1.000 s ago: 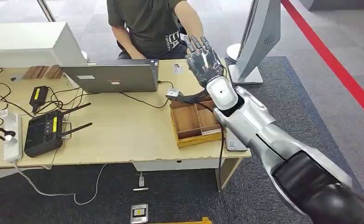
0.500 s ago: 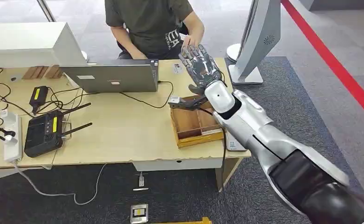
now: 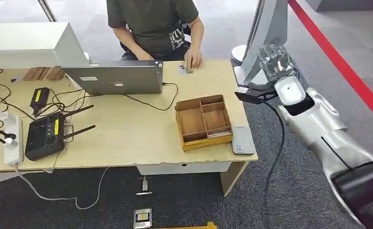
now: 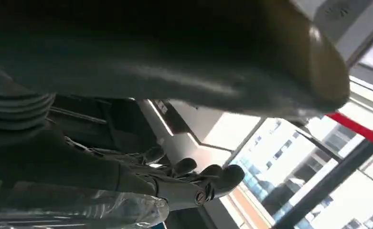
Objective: Pass the card to the sensor for recognition and then transmit it.
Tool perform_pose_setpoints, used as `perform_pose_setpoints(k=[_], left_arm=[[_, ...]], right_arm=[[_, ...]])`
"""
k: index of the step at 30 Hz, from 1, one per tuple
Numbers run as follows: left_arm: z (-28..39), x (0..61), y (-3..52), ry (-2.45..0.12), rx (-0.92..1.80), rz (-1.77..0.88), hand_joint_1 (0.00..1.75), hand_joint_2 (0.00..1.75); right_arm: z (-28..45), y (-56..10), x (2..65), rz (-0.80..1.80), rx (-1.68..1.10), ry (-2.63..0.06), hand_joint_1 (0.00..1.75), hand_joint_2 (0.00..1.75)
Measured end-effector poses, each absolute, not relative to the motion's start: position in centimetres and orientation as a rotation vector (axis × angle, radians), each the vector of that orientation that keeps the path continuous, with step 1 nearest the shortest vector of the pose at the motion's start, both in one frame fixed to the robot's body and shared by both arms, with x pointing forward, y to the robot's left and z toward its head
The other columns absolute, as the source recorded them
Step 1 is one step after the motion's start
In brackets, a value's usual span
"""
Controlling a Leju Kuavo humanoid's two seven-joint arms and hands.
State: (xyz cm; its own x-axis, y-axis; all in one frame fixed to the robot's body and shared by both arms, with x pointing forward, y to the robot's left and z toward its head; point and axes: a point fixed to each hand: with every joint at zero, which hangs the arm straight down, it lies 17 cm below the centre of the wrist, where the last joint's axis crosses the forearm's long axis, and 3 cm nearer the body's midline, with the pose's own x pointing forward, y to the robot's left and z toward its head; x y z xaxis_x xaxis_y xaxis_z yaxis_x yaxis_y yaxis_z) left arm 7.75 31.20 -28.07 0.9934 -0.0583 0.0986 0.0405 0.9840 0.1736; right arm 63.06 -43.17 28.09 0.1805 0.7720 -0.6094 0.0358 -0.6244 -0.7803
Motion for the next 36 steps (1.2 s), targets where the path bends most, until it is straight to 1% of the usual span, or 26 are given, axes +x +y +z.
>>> perform_pose_setpoints(k=[5,7,10,17,22,25,28,32,36], left_arm=[[-28.1,7.6,31.4,-0.095,0.182,-0.028,0.0,0.0],[-28.1,7.4,31.5,-0.092,0.184,-0.024,0.0,0.0],[-28.0,7.8,31.5,-0.097,0.185,-0.023,0.0,0.0],[-28.0,8.0,31.5,-0.098,0.19,-0.006,0.0,0.0],[-28.0,7.8,31.4,-0.086,0.213,0.041,0.0,0.0],[-28.0,7.5,31.2,-0.066,0.23,0.068,0.0,0.0],[-28.1,6.8,31.0,-0.021,0.241,0.086,0.0,0.0],[-28.0,6.6,30.9,-0.006,0.258,0.118,0.0,0.0],[-28.0,6.9,30.9,-0.024,0.259,0.13,0.0,0.0]], right_arm=[[28.0,-52.9,59.5,1.356,-1.821,-0.631,0.0,0.0],[28.2,-55.1,58.5,1.325,-1.828,-0.607,0.0,0.0],[28.9,-57.3,57.4,1.296,-1.843,-0.581,0.0,0.0],[30.2,-60.0,55.9,1.223,-1.859,-0.559,0.0,0.0],[27.5,-64.0,53.0,1.054,-1.809,-0.632,0.0,0.0],[23.1,-66.9,50.1,0.965,-1.752,-0.656,0.0,0.0],[16.0,-69.5,45.9,0.902,-1.66,-0.602,0.0,0.0],[4.2,-69.8,38.3,0.829,-1.457,-0.5,0.0,0.0],[-4.7,-68.1,30.3,0.76,-1.307,-0.425,0.0,0.0]])
